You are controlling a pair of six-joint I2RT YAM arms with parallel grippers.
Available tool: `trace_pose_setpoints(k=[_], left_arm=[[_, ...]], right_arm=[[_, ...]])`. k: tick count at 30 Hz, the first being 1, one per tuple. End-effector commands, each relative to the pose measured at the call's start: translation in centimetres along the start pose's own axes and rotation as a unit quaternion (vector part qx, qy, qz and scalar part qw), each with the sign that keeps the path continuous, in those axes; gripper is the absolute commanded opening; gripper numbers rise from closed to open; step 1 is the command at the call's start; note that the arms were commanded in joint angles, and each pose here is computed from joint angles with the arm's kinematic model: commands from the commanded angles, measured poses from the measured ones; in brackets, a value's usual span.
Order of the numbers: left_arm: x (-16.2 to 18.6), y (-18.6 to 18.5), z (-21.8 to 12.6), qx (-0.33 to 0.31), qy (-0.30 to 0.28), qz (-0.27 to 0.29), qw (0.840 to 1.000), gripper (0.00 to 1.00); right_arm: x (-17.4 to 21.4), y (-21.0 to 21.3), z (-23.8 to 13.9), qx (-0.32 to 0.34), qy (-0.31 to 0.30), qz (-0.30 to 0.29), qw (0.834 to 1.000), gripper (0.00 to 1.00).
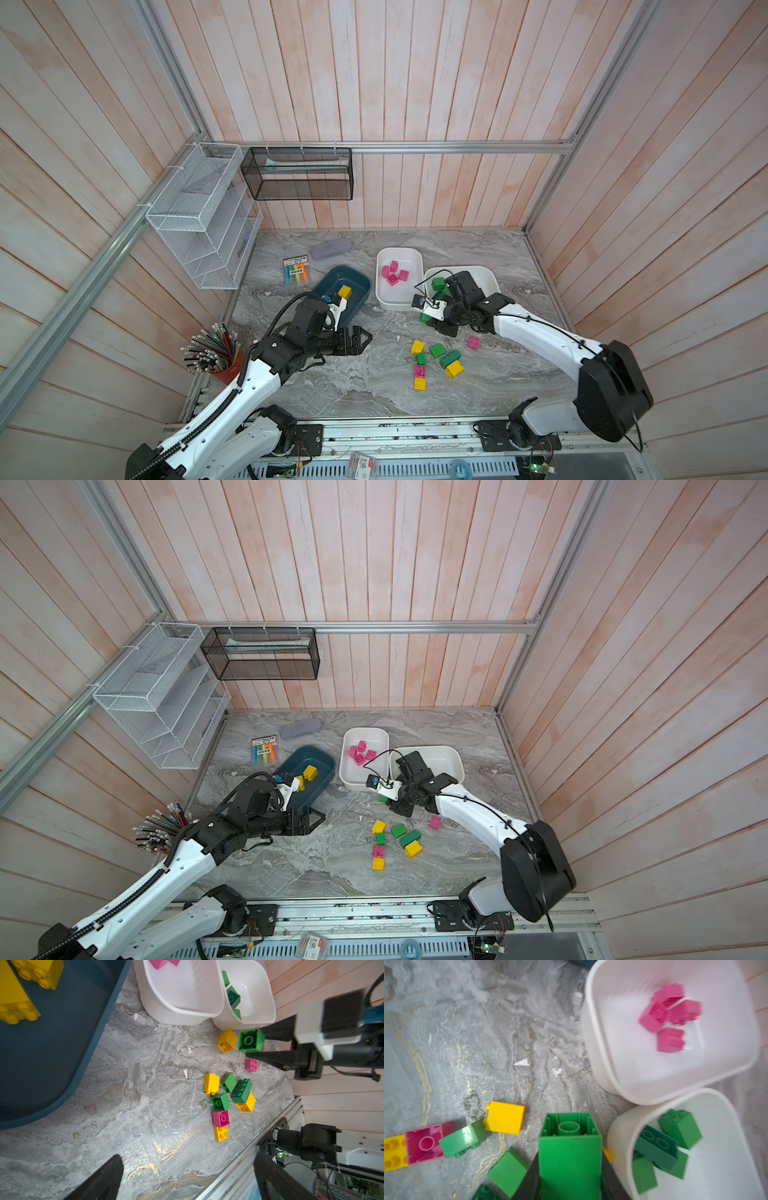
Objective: Sort the legos into containers by color
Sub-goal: 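Lift the green brick into the larger white tub and open the right gripper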
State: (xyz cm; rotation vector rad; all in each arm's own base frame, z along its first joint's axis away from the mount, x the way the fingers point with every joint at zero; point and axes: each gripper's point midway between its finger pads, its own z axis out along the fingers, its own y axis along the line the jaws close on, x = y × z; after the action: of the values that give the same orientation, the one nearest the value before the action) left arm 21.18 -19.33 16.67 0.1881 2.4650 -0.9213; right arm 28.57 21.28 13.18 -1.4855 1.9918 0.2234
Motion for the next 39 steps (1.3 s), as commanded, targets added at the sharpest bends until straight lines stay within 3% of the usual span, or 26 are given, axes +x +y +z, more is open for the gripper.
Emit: trace_pose_setpoints(k=[1, 4, 9, 14, 19, 22, 27, 31, 36, 39], left_arm=[[-2.7, -2.9, -0.8, 0.054, -0.038, 0.008, 0.998, 1.0], [-3.5, -3.5, -0.5, 0.063, -0.04, 0.011, 0.997, 1.0], [-4.8, -4.1, -0.1, 0.068, -0.044, 0.02, 0.996, 1.0], [-6.1, -4.8, -0.1, 0.075, -0.057, 0.025, 0.995, 1.0], [-6.8, -5.2, 0.1, 0.083, -0.067, 0.027, 0.994, 1.0], [-7.0, -5.2, 0.2, 0.083, -0.067, 0.026, 0.994, 1.0], [-7.1, -4.7, 0.0, 0.079, -0.067, 0.025, 0.994, 1.0], [-7.1, -3.7, -0.3, 0.071, -0.067, 0.018, 0.995, 1.0], [-7.0, -2.7, -1.0, 0.064, -0.07, 0.014, 0.995, 1.0], [-6.9, -2.3, -1.1, 0.064, -0.071, 0.011, 0.995, 1.0]], right_arm=[[0.8, -2.3, -1.8, 0.018, -0.02, 0.103, 0.994, 0.23], [2.9, -7.1, -2.9, 0.059, -0.019, 0.199, 0.978, 0.22], [5.6, -13.1, -2.4, 0.095, -0.023, 0.293, 0.951, 0.22], [7.7, -16.4, 0.5, 0.107, 0.0, 0.331, 0.938, 0.23], [9.7, -17.5, 4.1, 0.089, 0.034, 0.353, 0.931, 0.31], [9.8, -17.4, 4.5, 0.081, 0.047, 0.357, 0.929, 0.52], [6.8, -15.7, 2.1, 0.06, 0.007, 0.366, 0.929, 0.7], [4.8, -13.2, -0.3, 0.047, -0.025, 0.416, 0.908, 0.71], [2.6, -7.8, -1.8, 0.066, -0.011, 0.504, 0.861, 0.72], [1.3, -3.7, -2.1, 0.057, -0.001, 0.524, 0.85, 0.72]])
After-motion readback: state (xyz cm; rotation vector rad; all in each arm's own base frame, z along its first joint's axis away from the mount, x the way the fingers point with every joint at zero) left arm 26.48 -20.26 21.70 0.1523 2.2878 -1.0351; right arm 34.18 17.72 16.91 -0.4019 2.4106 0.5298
